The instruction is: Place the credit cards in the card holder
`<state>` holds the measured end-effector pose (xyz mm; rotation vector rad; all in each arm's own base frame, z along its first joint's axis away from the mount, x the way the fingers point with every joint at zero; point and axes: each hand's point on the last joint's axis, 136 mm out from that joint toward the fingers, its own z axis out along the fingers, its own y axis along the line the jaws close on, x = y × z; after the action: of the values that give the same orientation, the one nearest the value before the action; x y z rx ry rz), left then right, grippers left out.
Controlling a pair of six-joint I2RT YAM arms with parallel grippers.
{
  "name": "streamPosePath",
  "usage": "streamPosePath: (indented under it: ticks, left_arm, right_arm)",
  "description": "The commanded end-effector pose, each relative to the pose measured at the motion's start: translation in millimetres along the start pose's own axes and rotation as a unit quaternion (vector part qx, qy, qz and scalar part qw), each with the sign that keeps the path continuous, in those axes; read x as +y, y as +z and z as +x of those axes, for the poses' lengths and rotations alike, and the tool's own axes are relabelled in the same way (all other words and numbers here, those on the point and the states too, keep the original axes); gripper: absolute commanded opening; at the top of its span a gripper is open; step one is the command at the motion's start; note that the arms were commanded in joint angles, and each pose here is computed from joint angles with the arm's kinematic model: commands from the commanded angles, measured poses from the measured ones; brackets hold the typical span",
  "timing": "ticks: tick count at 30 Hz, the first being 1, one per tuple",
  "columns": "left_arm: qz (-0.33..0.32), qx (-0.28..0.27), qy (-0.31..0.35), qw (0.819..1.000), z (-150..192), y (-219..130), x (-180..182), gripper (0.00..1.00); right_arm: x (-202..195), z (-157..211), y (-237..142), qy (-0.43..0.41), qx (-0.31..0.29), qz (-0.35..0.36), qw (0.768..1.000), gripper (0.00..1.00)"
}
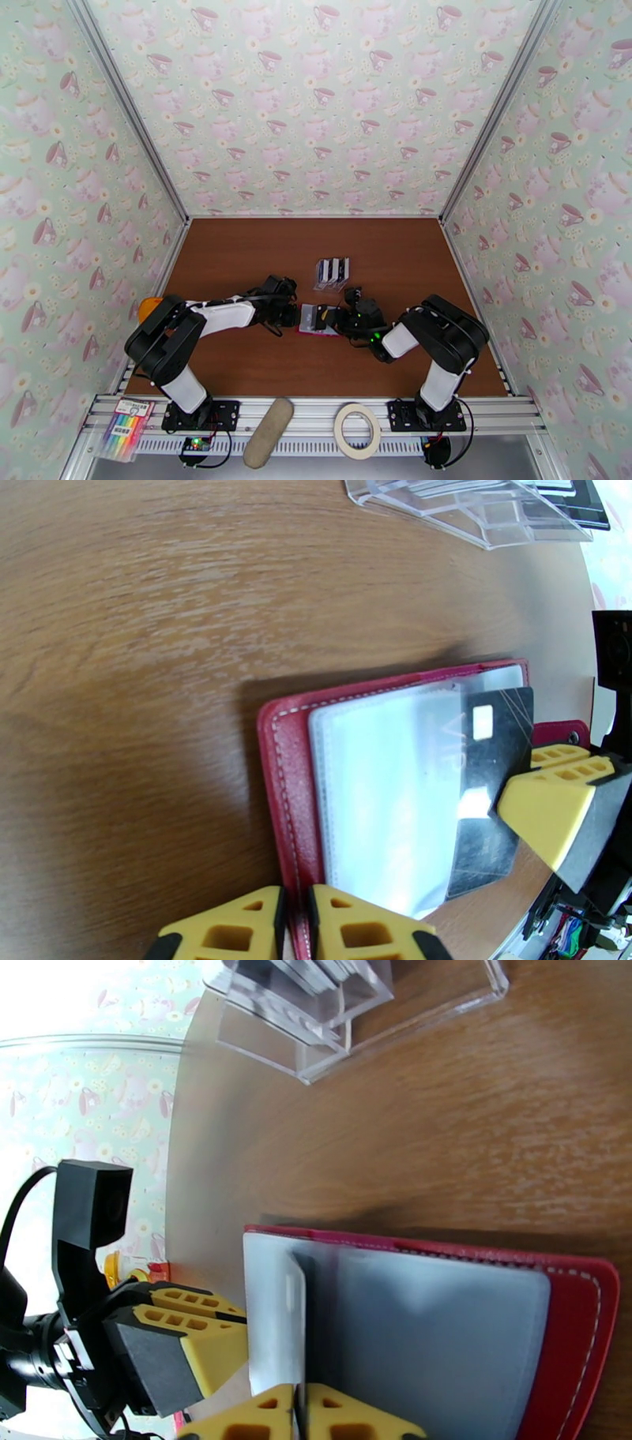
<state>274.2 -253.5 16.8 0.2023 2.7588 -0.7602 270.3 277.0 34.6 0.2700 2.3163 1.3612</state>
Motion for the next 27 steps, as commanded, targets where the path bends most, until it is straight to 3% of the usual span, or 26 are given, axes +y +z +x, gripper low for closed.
streamPosePath:
  ticks: [1,9,21,27]
  left_arm:
    - [-0.027,0.061,-0.017,0.998,39,9,16,0.16]
    - [-0.021,0.059,-0.017,0.998,38,7,13,0.17]
    - [-0.014,0.059,-0.018,0.998,37,5,8,0.17]
    - [-0.009,0.06,-0.017,0.998,37,6,5,0.17]
  right_arm:
    - [-13,8,0,0.002,0.018,0.038,0.999,0.22]
    - [-9,3,-5,-0.014,0.016,0.067,0.997,0.33]
    - [-3,-2,-10,-0.028,0.015,0.087,0.996,0.36]
    - [-3,-7,-14,-0.046,0.018,0.131,0.99,0.38]
